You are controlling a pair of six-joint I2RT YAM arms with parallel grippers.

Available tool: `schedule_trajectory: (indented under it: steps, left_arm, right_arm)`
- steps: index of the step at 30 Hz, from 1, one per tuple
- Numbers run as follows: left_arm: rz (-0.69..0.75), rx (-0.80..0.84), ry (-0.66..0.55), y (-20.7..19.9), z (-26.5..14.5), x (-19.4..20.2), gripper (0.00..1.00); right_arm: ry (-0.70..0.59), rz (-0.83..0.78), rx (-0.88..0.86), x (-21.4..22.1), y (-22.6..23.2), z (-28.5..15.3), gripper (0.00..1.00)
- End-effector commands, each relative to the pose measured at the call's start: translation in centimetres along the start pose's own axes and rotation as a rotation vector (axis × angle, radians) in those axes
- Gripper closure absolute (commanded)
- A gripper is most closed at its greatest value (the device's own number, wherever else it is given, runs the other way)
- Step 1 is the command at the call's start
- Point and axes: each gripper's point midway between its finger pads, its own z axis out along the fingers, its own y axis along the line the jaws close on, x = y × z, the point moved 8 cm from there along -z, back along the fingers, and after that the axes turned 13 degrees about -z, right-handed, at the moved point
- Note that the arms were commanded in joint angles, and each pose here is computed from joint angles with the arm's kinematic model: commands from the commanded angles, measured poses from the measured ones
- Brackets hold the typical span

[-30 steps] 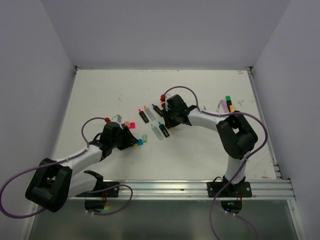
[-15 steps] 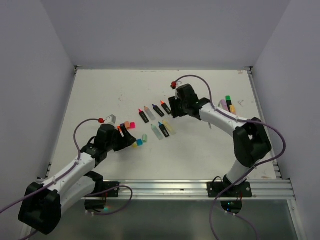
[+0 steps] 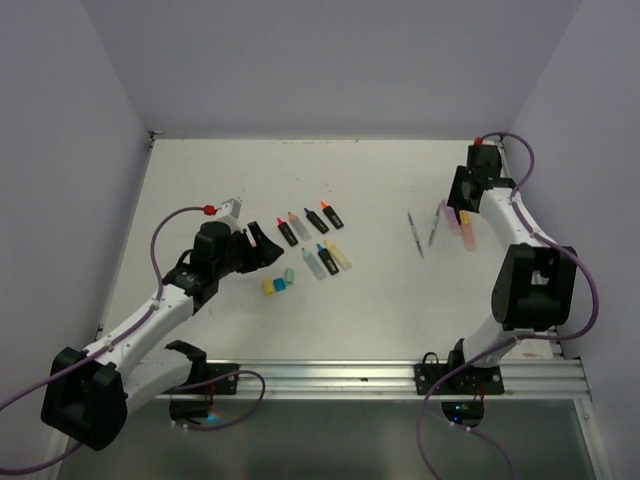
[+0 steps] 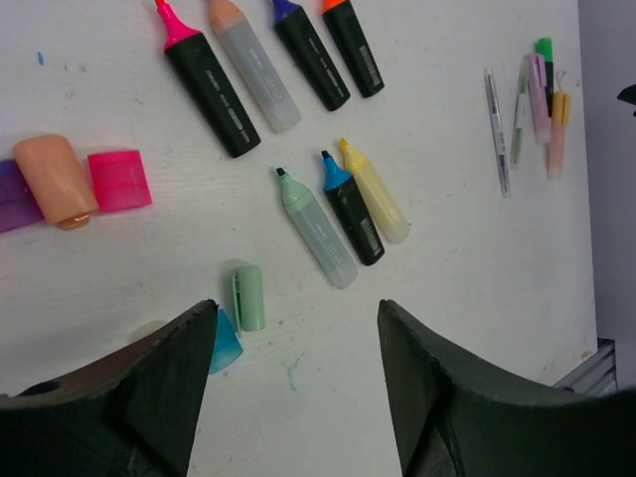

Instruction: Open the pen caps

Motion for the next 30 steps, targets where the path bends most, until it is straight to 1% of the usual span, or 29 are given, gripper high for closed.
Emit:
schedule_trajectory:
  steps: [1, 9, 17, 27, 30]
  left_arm:
    - [0.061, 0.124, -0.009, -2.1, 0.6, -0.9, 0.32]
    - [0.071, 0.147, 0.06, -2.0, 2.2, -0.4, 0.32]
    - [0.075, 0.156, 0.072, -2.1, 2.4, -0.2, 0.32]
    - [0.089, 0.149, 0.076, -2.5, 2.2, -0.4, 0.32]
    - [0.1, 0.152, 0.081, -2.6, 2.3, -0.5, 0.32]
  right_arm:
    - [0.102, 0.004, 0.057, 2.3, -1.6, 1.3, 0.48]
    - [0.192, 0.014, 0.076, 5.7, -2.8, 3.9, 0.49]
    - [0.245, -0.009, 0.105, 6.7, -3.4, 5.0, 0.5]
    - [0.28, -0.033, 0.058, 7.5, -3.1, 7.4, 0.51]
    - [0.278, -0.03, 0.029, 8.0, -2.8, 7.9, 0.53]
